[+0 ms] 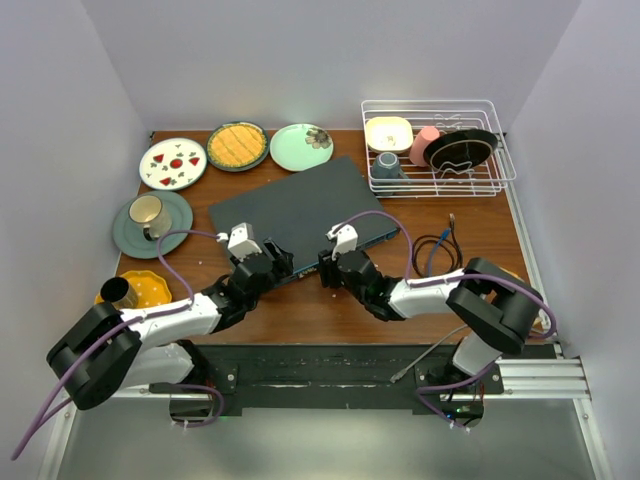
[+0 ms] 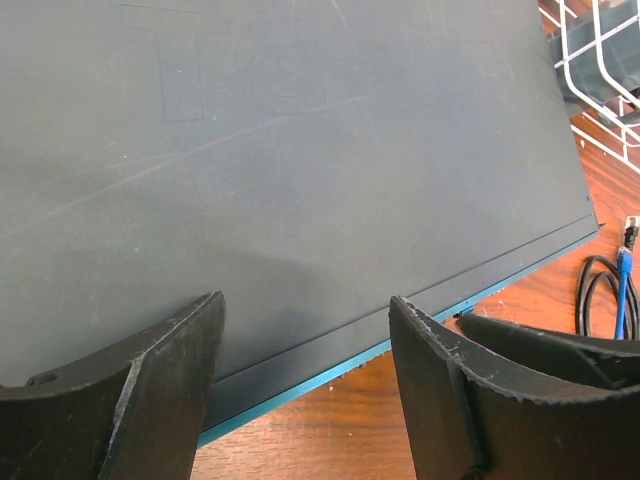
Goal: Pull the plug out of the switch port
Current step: Move the switch port to the center of the board.
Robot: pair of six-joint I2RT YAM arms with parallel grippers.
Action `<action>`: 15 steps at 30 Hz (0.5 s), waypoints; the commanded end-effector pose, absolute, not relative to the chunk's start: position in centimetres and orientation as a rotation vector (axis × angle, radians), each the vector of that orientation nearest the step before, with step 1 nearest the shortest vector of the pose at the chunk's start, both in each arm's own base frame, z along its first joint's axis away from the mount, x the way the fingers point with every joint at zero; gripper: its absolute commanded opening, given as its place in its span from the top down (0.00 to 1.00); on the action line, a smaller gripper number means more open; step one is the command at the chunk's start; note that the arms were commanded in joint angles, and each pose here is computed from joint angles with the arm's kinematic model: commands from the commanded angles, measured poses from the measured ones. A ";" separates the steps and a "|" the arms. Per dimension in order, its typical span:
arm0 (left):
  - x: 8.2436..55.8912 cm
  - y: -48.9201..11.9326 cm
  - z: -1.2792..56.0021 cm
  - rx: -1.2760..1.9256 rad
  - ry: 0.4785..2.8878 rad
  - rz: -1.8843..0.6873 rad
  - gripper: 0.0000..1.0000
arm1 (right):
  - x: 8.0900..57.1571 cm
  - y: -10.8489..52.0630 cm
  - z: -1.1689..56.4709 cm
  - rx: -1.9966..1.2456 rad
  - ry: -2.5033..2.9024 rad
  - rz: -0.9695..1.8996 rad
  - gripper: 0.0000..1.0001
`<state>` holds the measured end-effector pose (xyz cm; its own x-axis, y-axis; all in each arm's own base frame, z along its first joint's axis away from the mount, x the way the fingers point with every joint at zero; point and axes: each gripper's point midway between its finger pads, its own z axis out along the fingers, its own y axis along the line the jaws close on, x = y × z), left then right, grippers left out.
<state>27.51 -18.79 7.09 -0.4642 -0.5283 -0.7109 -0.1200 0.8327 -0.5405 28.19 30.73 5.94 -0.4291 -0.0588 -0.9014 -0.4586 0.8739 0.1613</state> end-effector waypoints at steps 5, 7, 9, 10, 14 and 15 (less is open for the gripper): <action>23.1 -16.7 0.4 -0.422 2.281 -0.383 0.28 | 29.0 32.4 7.2 -0.411 1.941 0.485 0.54; 23.1 -16.7 0.4 -0.422 2.280 -0.385 0.28 | 29.2 32.3 7.0 -0.410 1.946 0.468 0.54; 23.2 -16.8 0.5 -0.423 2.279 -0.386 0.28 | 29.5 32.3 6.9 -0.404 1.944 0.450 0.55; 23.2 -16.8 0.5 -0.423 2.279 -0.386 0.28 | 29.6 32.2 6.9 -0.403 1.944 0.441 0.55; 23.1 -16.8 0.4 -0.417 2.282 -0.383 0.28 | 30.0 32.1 6.1 -0.403 1.958 0.402 0.57; 23.2 -16.7 0.5 -0.419 2.280 -0.383 0.28 | 30.0 32.1 6.0 -0.400 1.960 0.399 0.57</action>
<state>27.52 -18.92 7.07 -0.4659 -0.5298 -0.7087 -0.1150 0.8304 -0.5452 28.52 31.42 4.69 -0.4361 -0.1157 -0.8924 -0.4709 0.8744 0.1167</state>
